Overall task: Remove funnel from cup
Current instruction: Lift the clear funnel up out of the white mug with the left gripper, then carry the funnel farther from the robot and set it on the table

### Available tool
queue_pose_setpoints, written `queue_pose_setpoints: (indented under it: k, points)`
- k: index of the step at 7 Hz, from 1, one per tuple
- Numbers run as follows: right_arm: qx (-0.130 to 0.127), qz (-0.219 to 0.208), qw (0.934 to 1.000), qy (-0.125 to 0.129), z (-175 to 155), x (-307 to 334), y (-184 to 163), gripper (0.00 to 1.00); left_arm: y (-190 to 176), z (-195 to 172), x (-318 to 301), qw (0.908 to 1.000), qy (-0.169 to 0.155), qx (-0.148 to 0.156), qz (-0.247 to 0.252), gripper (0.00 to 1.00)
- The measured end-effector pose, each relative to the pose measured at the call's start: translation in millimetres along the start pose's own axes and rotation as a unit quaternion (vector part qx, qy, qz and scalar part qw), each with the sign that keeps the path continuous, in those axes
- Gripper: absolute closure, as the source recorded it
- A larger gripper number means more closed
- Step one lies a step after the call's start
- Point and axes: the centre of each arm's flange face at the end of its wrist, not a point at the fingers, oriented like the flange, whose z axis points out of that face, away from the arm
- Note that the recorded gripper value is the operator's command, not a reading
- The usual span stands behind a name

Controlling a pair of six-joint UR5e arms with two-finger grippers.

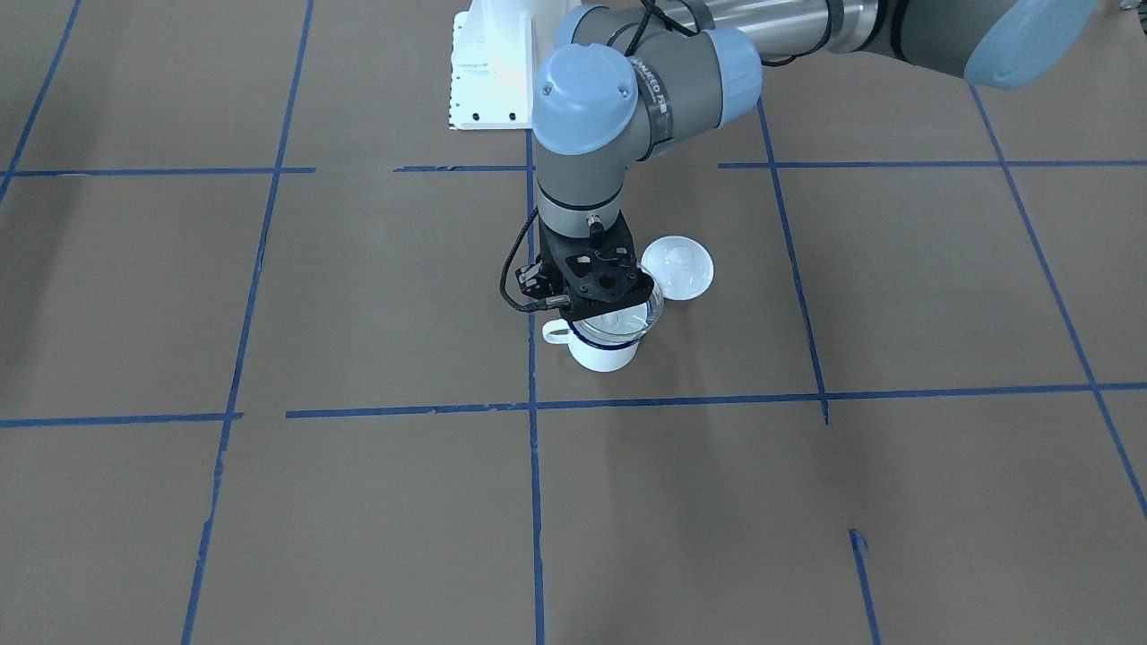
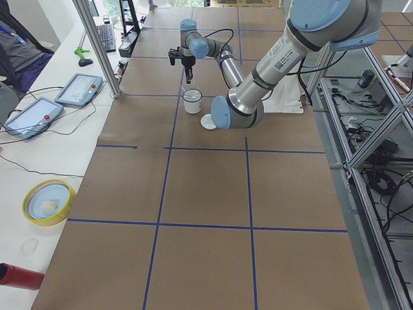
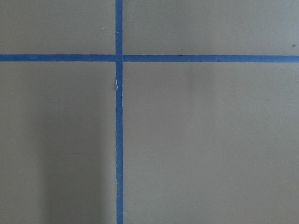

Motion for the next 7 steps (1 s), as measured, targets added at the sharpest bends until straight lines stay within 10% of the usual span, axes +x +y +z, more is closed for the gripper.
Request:
queue_pose_setpoints:
  k: [5, 7]
  points:
    - [0.000, 0.000, 1.0000, 0.000, 0, 0, 0, 0.00, -44, -121, -21, 0.9946, 0.052, 0.040, -0.081, 1.00]
    - [0.000, 0.000, 1.0000, 0.000, 0, 0, 0, 0.00, -84, -118, -28, 0.9696, 0.107, 0.097, -0.197, 1.00]
